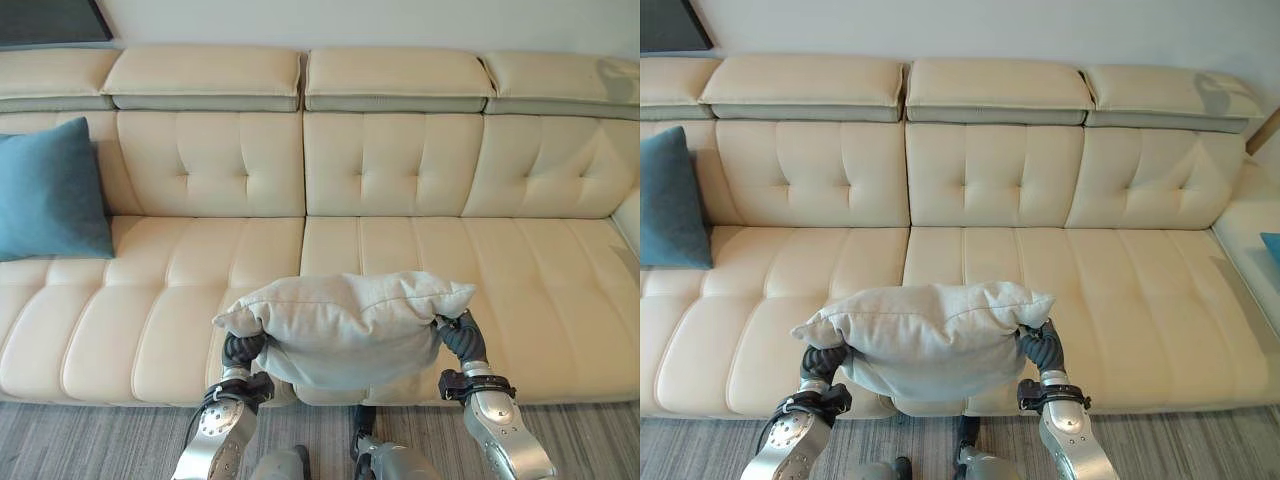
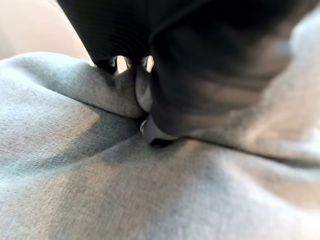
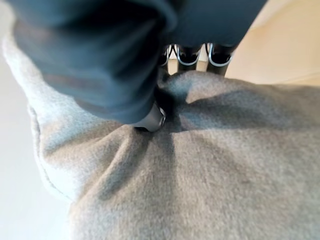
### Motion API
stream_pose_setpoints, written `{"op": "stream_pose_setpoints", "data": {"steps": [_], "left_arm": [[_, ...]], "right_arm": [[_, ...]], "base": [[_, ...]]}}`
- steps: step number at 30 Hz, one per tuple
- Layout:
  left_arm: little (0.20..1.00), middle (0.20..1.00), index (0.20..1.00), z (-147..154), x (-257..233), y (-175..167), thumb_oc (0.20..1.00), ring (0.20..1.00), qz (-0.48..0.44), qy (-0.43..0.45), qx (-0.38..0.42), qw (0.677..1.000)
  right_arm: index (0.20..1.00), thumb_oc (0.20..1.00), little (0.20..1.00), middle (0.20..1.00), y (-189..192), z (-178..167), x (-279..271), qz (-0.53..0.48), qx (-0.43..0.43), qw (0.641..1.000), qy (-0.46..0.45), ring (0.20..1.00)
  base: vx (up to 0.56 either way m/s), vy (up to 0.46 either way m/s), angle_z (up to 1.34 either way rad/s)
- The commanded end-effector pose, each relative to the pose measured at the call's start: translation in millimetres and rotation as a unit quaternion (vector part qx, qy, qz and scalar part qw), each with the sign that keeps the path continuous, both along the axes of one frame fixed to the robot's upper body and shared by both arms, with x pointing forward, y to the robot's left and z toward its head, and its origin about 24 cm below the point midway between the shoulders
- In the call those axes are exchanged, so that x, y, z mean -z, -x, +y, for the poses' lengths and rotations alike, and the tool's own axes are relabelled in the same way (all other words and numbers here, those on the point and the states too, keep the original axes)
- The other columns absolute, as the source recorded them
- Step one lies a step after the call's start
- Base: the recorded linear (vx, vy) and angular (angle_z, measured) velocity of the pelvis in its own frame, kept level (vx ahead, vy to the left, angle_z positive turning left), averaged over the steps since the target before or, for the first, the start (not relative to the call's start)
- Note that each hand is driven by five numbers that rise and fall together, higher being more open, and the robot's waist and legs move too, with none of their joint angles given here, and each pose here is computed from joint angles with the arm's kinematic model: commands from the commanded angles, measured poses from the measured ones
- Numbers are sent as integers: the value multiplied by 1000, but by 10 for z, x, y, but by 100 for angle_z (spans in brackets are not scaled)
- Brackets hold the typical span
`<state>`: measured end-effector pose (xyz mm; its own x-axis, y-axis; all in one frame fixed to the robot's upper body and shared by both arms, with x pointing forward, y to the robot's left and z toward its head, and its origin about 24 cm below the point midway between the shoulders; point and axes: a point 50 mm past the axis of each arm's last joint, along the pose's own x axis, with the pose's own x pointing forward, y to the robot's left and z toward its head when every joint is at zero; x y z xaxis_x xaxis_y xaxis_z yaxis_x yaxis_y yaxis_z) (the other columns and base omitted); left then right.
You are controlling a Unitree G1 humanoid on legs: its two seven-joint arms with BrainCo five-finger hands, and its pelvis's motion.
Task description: Pick up all the scattered cushions and arrange them neatly on the sofa.
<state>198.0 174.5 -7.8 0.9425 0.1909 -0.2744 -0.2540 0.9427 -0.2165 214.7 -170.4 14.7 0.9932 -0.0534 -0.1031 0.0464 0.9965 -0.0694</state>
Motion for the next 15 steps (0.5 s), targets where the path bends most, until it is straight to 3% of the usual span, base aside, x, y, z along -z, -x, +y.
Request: {"op": "stream_pose_setpoints", "data": {"steps": [1,8,15], "left_arm": [[200,200,200,-131,-535,-225,200,200,-149,18,37,988],[200,200,200,-98,-549,-203,200,200,-152,23,10,988],[200,200,200,-29,-564,-200,200,200,-146,-10,-17,989]], "right_arm": [[200,200,200,200,-195,206,-550,-143,-63,987,-40,200],[200,200,200,200,-236,269,-623,-158,-72,984,-36,200],[200,200,200,200,-324,447,-701,-170,-70,982,-37,200]], "base": [[140,-74,-7],[101,46,-5],[127,252,5]]}}
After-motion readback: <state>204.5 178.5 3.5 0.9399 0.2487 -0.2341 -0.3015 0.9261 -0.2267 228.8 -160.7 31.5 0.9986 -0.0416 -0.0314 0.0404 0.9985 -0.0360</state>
